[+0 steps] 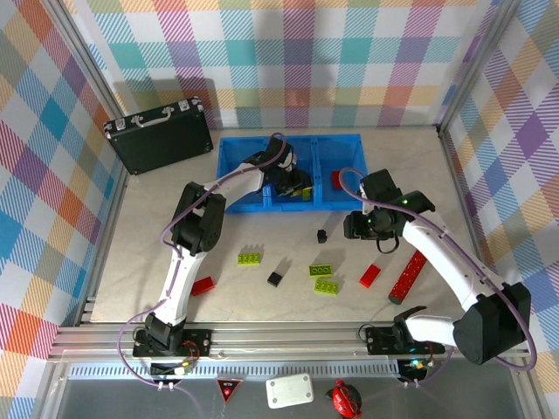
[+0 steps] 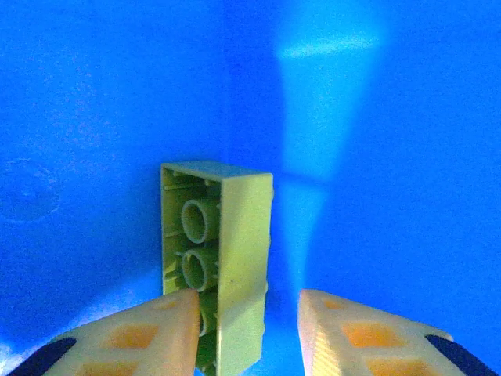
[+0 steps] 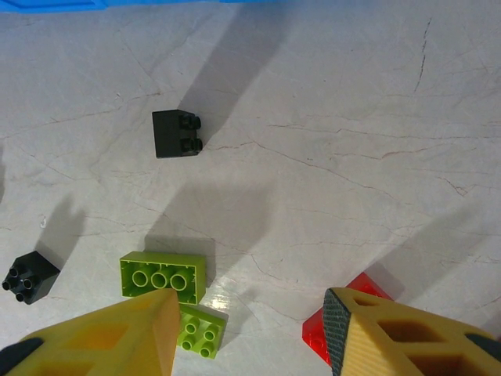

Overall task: Sort the legos into containers by color
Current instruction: Place the lego in the container.

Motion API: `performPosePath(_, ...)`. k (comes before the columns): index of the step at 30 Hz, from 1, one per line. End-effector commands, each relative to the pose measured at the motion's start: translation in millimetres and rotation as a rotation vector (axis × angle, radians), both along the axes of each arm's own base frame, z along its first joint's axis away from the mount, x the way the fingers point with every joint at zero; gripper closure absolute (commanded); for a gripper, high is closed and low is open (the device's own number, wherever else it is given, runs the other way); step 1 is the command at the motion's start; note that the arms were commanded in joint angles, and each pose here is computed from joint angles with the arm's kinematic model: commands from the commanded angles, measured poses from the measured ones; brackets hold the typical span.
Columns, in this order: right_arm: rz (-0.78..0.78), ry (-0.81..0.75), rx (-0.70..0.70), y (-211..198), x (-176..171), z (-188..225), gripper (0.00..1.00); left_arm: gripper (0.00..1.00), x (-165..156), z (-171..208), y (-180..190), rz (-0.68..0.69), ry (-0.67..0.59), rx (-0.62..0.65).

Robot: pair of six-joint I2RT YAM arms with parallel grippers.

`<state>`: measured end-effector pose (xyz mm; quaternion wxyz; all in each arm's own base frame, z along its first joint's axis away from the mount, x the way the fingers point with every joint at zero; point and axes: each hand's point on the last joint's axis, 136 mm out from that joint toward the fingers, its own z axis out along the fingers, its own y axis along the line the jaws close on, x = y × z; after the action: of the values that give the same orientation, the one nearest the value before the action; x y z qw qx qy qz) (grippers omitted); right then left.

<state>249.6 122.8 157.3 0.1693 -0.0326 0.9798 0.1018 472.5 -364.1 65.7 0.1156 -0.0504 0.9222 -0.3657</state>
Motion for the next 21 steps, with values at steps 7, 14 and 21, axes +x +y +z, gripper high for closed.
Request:
performPosePath(7,-0.008,-0.006,0.029,2,-8,11,0.47,0.66,0,41,-4,0.004,-0.040,-0.099)
performPosePath(14,-0.011,-0.005,0.029,1,-9,12,0.47,0.64,-2,41,1,0.014,-0.039,-0.090)
performPosePath(21,-0.013,-0.006,0.035,1,-10,13,0.47,0.62,-4,45,12,0.024,-0.051,-0.057)
